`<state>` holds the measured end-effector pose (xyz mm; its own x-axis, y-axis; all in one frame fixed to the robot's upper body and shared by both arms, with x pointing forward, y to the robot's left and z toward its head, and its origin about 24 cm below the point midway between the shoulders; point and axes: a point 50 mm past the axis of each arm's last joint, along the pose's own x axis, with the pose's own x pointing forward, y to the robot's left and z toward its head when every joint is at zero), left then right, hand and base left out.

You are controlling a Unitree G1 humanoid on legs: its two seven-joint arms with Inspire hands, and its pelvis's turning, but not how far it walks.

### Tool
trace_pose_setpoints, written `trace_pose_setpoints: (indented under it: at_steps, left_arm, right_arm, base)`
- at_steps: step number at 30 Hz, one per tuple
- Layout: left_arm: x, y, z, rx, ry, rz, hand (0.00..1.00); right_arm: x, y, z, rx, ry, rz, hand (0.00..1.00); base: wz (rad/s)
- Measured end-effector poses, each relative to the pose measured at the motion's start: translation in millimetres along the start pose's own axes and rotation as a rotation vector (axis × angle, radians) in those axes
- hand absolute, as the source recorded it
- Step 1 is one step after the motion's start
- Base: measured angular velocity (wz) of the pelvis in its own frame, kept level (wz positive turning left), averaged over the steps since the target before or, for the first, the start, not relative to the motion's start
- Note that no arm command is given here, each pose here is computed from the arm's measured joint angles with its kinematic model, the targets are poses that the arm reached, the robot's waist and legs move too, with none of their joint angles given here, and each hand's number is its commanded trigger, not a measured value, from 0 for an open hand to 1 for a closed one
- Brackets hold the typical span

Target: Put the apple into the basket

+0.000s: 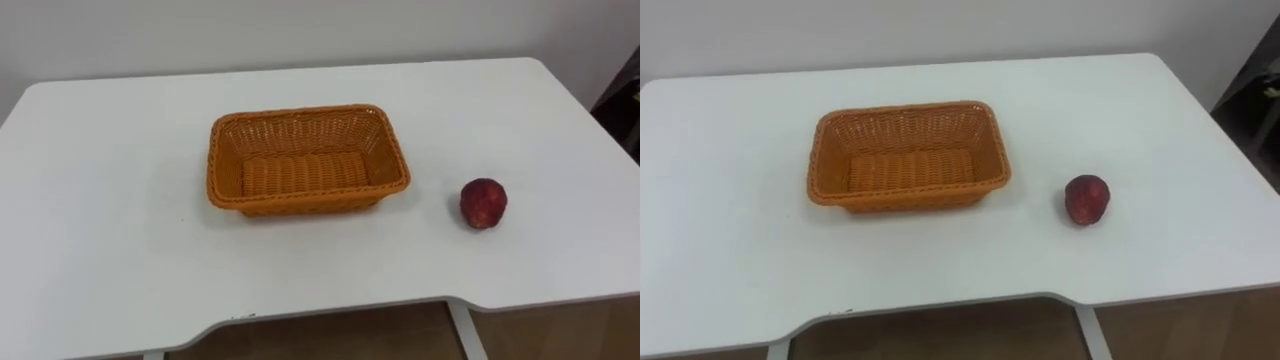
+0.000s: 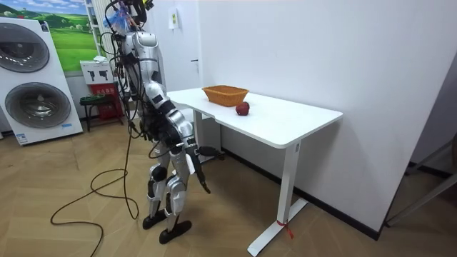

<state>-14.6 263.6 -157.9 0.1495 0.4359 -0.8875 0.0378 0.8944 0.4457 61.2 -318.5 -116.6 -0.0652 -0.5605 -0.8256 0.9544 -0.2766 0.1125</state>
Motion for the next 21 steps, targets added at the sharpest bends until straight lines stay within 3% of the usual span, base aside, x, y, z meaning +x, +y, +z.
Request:
trace_pose_setpoints:
  at_steps: [7,14,21]
  left_arm:
    - [0.0,3.5,3.2,0.018,-0.03,0.05,0.0]
    - [0.9,8.2,7.8,0.089,-0.057,0.059,0.0]
    - [1.4,2.1,17.4,0.172,-0.09,0.036,0.0]
  right_arm:
    - [-38.2,51.4,37.5,-0.025,-0.303,0.044,0.0]
    - [-97.2,97.5,67.2,-0.16,-0.83,0.167,0.0]
    - [-150.6,125.0,55.5,-0.31,-1.147,0.452,0.0]
  base:
    - [0.02]
    - [0.05]
    - [0.0]
